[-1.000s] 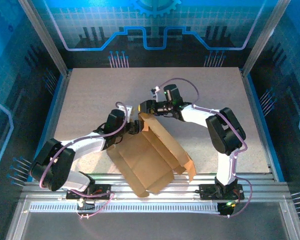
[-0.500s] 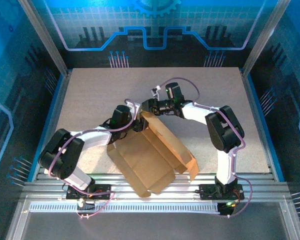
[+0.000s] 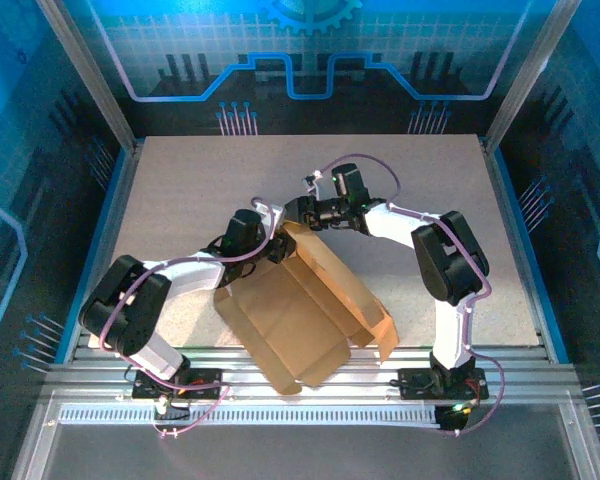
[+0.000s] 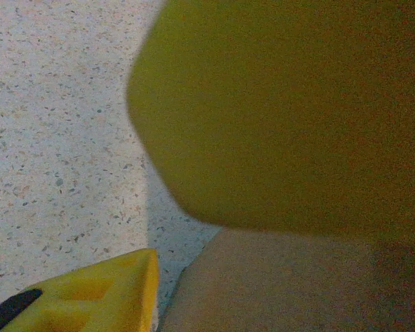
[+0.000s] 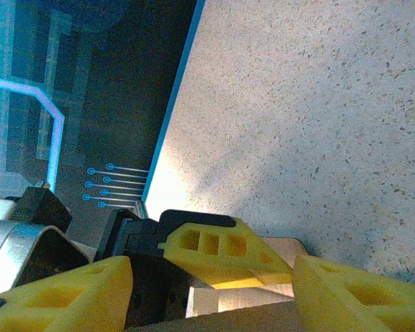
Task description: Fold the paper box
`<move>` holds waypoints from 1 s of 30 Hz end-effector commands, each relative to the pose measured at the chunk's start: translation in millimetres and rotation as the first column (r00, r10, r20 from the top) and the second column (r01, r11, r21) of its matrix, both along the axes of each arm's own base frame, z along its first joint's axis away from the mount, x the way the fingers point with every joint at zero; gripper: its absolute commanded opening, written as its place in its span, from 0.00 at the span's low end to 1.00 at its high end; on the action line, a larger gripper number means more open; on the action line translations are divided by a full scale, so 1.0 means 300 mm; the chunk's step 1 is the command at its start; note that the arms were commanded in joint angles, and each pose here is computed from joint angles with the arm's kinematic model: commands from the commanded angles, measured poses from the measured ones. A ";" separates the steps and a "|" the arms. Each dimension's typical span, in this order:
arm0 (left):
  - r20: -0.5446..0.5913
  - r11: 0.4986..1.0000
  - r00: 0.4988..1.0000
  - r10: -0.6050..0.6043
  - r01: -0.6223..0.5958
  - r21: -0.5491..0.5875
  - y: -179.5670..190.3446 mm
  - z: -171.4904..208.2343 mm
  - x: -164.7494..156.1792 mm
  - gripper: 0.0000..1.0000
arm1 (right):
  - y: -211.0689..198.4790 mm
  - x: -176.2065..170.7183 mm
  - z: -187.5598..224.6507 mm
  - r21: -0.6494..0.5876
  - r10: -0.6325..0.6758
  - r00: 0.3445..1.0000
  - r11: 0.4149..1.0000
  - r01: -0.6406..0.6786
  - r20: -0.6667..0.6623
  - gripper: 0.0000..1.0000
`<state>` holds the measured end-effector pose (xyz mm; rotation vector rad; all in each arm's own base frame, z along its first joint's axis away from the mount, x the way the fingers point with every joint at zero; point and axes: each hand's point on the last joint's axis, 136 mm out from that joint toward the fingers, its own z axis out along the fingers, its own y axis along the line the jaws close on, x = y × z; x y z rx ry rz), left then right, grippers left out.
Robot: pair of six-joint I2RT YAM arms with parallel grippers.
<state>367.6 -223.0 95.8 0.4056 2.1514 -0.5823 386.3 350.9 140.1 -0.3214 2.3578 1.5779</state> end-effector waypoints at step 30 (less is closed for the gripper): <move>0.166 0.966 0.969 0.180 -0.206 0.154 0.063 0.026 0.039 0.35 | -0.038 -0.004 -0.066 -0.067 -0.052 0.997 0.997 0.047 -0.065 0.62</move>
